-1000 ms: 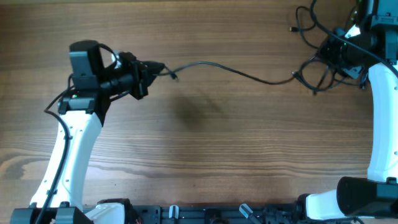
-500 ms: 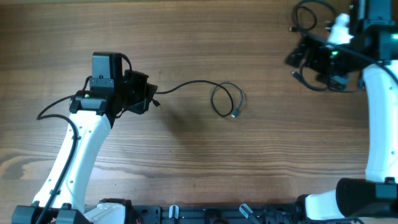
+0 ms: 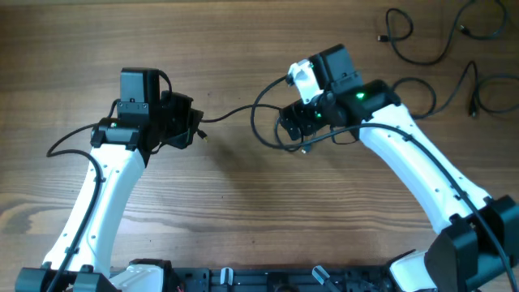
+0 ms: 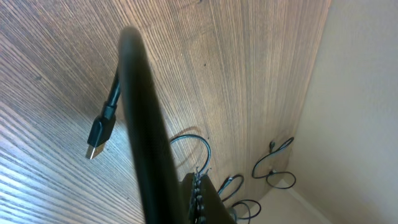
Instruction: Untangle cables
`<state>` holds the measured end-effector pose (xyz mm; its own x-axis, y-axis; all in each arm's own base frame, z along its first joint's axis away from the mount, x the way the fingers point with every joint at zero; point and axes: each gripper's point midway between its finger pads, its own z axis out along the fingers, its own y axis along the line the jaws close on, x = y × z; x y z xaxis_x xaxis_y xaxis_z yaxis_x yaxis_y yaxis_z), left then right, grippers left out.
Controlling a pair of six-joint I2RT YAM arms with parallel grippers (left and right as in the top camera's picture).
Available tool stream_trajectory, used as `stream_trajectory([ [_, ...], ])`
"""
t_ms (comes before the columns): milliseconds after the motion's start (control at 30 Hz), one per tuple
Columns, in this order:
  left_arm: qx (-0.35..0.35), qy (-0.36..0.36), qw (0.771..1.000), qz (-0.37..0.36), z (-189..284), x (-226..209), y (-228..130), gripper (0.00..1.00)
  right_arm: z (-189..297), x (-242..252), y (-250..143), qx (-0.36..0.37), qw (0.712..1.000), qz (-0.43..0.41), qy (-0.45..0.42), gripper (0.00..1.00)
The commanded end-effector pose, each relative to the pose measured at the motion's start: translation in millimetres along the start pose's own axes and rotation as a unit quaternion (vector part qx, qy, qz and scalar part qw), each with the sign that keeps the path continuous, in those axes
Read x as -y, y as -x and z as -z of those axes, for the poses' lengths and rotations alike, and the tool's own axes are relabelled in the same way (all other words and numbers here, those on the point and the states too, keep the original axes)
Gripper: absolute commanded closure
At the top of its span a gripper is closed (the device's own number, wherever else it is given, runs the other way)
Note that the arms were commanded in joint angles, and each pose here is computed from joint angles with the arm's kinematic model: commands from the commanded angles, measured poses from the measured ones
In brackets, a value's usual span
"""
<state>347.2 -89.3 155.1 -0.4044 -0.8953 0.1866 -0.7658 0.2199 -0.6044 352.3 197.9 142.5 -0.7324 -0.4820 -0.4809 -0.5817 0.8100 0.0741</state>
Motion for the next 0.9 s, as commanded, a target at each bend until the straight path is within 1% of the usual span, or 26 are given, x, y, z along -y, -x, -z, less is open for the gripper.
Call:
stream_trajectory([
  [0,-0.003,-0.006,1.0,-0.009,3,3,-2,0.95,-22,7,-14,-0.023,0.999,0.044,-0.014,0.06],
  [67,-0.003,-0.006,1.0,-0.009,3,3,-2,0.93,-36,5,-19,-0.03,0.999,0.041,-0.002,0.1],
  [167,-0.005,-0.006,1.0,-0.009,3,3,-2,0.93,-61,7,-27,-0.048,0.999,0.011,0.002,0.37],
  [200,-0.005,-0.006,1.0,-0.009,3,3,-2,0.93,-66,7,-28,-0.051,0.999,-0.004,0.001,0.43],
  [267,-0.005,-0.006,1.0,-0.009,3,3,-2,0.92,-71,10,-25,-0.047,0.998,-0.035,-0.004,0.69],
  [300,-0.005,-0.006,1.0,-0.009,3,3,-2,0.92,-69,11,-22,-0.041,0.998,-0.043,-0.008,0.78],
  [367,-0.004,-0.008,1.0,-0.01,3,4,-2,0.91,-61,14,-9,-0.024,0.997,-0.067,-0.019,0.89],
  [400,-0.004,-0.008,1.0,-0.01,3,4,-2,0.84,-52,15,0,-0.012,0.997,-0.079,-0.021,0.96],
  [433,-0.004,-0.008,1.0,-0.01,3,4,-2,0.67,-45,15,6,-0.003,0.996,-0.084,-0.022,0.96],
  [467,-0.005,-0.008,1.0,-0.01,3,4,-2,0.44,-35,16,15,0.012,0.995,-0.091,-0.029,0.96],
  [500,-0.005,-0.008,1.0,-0.01,3,4,-2,0.06,-22,22,23,0.031,0.992,-0.11,-0.046,0.96],
  [533,-0.005,-0.008,1.0,-0.01,3,4,-2,0.0,-7,29,30,0.051,0.987,-0.136,-0.069,0.96],
  [600,-0.005,-0.008,1.0,-0.01,3,4,-2,0.0,31,40,42,0.103,0.971,-0.185,-0.107,0.96],
  [667,-0.005,-0.008,1.0,-0.01,3,4,-2,0.0,67,47,51,0.151,0.956,-0.224,-0.116,0.96],
  [800,-0.005,-0.008,1.0,-0.01,3,4,-2,0.0,158,75,52,0.26,0.9,-0.33,-0.117,0.96],
  [867,-0.005,-0.008,1.0,-0.01,3,4,-2,0.0,202,88,46,0.309,0.877,-0.346,-0.126,0.96],
])
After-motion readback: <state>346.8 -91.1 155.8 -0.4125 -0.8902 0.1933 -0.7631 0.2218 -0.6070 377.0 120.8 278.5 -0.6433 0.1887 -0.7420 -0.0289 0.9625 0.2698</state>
